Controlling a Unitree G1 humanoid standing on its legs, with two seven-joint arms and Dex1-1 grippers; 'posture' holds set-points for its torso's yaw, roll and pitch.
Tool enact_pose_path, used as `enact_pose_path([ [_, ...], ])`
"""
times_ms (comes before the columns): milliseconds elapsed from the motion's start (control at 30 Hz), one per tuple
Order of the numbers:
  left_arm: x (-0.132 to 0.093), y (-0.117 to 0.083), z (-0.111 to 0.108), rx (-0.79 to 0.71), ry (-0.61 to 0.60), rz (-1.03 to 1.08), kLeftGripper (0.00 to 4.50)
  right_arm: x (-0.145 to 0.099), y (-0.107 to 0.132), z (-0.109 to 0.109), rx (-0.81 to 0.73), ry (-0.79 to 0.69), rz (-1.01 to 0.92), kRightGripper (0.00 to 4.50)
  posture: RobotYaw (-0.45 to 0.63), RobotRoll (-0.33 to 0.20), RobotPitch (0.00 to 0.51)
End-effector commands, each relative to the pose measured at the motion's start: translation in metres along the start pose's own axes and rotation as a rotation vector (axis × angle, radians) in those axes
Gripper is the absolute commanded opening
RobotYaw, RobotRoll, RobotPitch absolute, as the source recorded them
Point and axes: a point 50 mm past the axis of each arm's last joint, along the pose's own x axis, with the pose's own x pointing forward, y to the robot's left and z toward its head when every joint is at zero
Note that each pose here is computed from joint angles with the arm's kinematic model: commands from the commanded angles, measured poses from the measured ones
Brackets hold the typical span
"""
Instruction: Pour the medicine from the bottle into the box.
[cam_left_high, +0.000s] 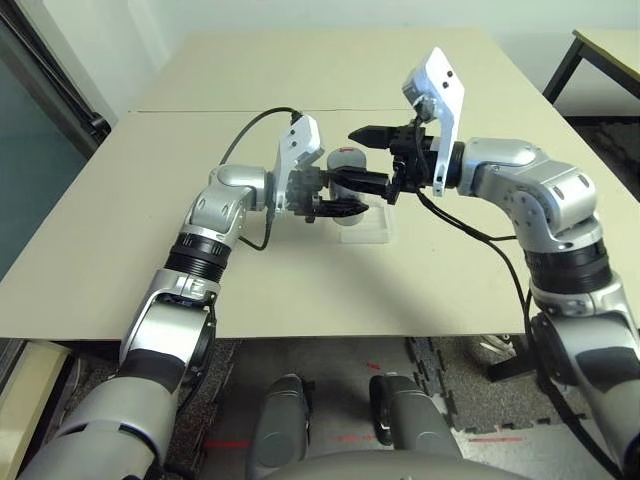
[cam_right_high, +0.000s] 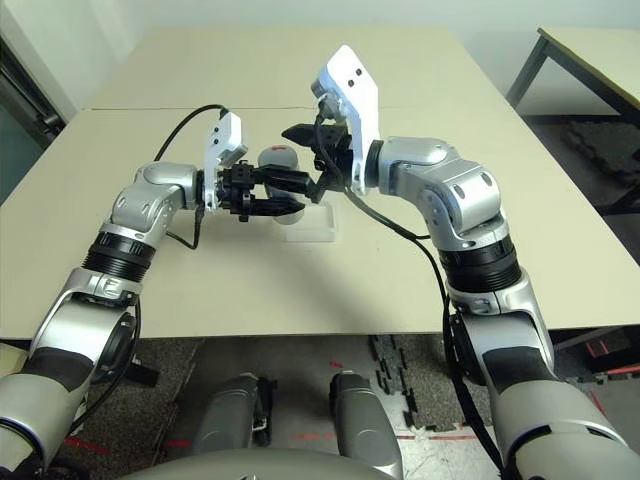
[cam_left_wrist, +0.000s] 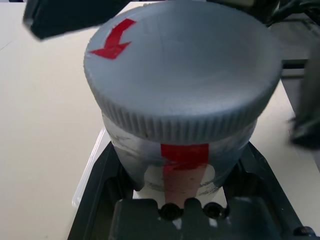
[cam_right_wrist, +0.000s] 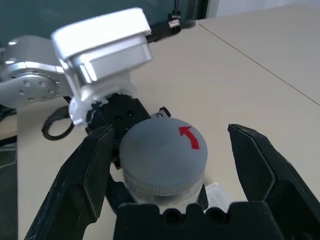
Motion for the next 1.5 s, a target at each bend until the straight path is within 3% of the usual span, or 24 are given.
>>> enact_pose_path([
  [33, 0.003, -0.001, 0.005, 0.029, 0.014, -0.010, 2.49, 0.004, 0.000, 0.002, -0.026, 0.003, 0.001, 4.50, 0.00, 0.000, 0.095],
  [1500, -0.001, 0.002, 0.003, 0.024, 0.019, 0.004, 2.49, -0.047, -0.016, -0.001, 0.022, 0.014, -0.159, 4.50, -0.04, 0.000, 0.084],
])
